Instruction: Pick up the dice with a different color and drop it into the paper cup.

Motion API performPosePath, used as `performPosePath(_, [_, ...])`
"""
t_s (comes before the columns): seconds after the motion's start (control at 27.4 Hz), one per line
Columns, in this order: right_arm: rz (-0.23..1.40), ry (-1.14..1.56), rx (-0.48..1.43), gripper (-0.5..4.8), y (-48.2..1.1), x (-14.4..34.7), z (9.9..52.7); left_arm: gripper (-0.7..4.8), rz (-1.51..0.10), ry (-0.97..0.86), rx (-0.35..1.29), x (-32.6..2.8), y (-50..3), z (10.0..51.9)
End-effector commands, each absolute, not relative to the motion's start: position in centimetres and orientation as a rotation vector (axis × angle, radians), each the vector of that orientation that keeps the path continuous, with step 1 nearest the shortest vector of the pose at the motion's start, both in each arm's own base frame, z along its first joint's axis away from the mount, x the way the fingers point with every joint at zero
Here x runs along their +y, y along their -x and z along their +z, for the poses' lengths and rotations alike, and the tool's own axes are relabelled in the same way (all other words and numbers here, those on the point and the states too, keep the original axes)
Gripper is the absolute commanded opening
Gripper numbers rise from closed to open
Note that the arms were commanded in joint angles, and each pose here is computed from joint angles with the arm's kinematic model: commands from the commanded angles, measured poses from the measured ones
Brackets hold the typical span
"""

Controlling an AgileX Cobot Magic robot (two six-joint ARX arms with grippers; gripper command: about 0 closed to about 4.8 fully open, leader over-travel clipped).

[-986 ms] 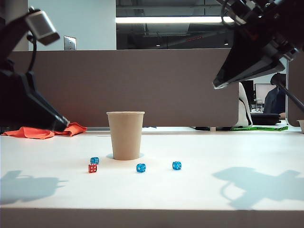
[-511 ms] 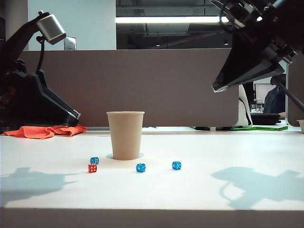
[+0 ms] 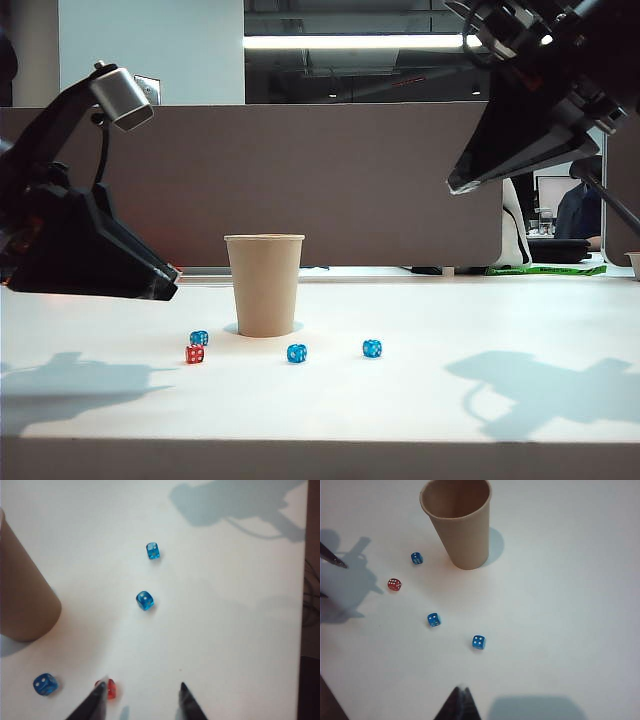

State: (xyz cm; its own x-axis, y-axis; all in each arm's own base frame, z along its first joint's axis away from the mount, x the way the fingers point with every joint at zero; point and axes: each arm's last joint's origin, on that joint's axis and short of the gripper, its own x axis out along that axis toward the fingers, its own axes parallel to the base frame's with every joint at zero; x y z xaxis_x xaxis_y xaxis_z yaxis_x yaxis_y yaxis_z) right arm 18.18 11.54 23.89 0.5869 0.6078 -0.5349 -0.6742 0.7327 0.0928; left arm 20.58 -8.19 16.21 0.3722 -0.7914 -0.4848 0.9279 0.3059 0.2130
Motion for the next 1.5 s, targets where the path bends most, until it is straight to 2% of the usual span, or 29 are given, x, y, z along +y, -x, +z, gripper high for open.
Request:
performPosePath(0.04, [0.753, 0.125, 0.561, -0.01, -18.2, 11.6, 24.1, 1.84, -1.163, -0.486, 0.299, -8.3, -20.8, 16.2])
performPosePath(0.69, [0.753, 0.125, 0.562, -0.01, -18.2, 11.6, 24.0, 1.84, -1.147, -0.449, 0.296, -8.6, -21.7, 15.6])
performPosePath(0.95, [0.753, 0.125, 0.562, -0.01, -18.2, 11.6, 24.0, 1.84, -1.149, -0.409, 0.361, -8.7, -22.1, 14.5])
performPosePath(1.5, [0.753, 0.125, 0.562, -0.01, -18.2, 11.6, 24.0, 1.84, -1.099, -0.426, 0.37, -8.7, -22.5, 14.2])
